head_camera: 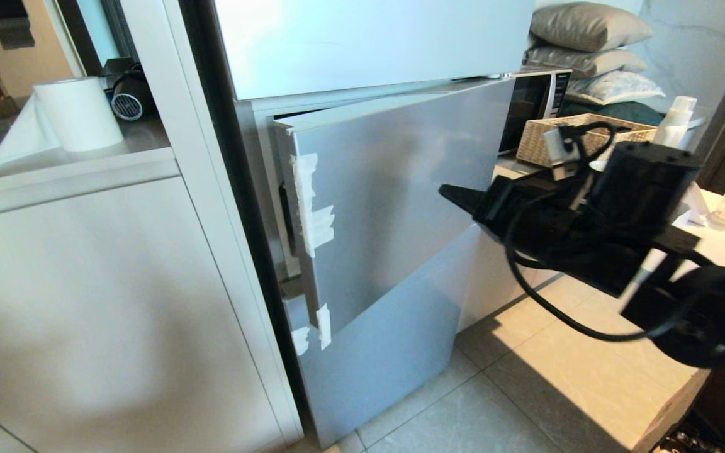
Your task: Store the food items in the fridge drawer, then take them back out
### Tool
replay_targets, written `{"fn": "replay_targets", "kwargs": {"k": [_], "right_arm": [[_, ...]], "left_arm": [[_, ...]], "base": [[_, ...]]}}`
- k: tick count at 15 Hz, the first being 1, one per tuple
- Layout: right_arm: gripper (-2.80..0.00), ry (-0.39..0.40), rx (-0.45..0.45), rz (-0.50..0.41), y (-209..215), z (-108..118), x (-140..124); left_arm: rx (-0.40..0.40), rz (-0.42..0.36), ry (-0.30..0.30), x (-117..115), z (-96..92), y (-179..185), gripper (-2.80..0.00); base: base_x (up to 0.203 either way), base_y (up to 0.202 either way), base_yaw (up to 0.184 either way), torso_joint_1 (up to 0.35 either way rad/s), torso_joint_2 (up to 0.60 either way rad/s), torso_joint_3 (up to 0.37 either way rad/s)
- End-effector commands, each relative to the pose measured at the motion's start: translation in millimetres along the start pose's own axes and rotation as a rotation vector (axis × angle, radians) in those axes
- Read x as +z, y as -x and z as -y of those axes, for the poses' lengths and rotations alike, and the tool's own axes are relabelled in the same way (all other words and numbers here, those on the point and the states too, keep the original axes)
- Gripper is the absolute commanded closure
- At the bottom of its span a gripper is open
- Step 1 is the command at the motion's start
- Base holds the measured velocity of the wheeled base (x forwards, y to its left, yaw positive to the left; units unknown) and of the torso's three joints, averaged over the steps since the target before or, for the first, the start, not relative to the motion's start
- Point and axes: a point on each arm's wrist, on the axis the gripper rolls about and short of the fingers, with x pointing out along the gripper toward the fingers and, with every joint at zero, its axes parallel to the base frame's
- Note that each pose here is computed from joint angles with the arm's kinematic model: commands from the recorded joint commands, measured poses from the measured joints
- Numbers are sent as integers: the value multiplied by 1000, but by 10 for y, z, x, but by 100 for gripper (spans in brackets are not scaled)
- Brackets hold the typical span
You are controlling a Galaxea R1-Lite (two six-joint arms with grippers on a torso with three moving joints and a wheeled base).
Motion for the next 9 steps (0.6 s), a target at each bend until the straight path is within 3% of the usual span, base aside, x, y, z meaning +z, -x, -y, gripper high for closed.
{"fn": "replay_targets", "kwargs": {"k": [1,3,5,9], "right_arm": [[0,59,37,96,835,-392,193],[0,128,-44,89,1409,-360,-42],[0,165,-72,56,1644,-317,-186],[0,114,-123,-34,1170,-143,-262]], "left_arm": [[1,-1,0,-4,0,-1,0],[1,-1,0,-4,0,-1,0],[1,-1,0,-4,0,-1,0],[1,-1,0,-4,0,-1,0]], "base": [[0,0,0,0,0,0],[0,0,0,0,0,0],[0,0,0,0,0,0],[0,0,0,0,0,0]]}}
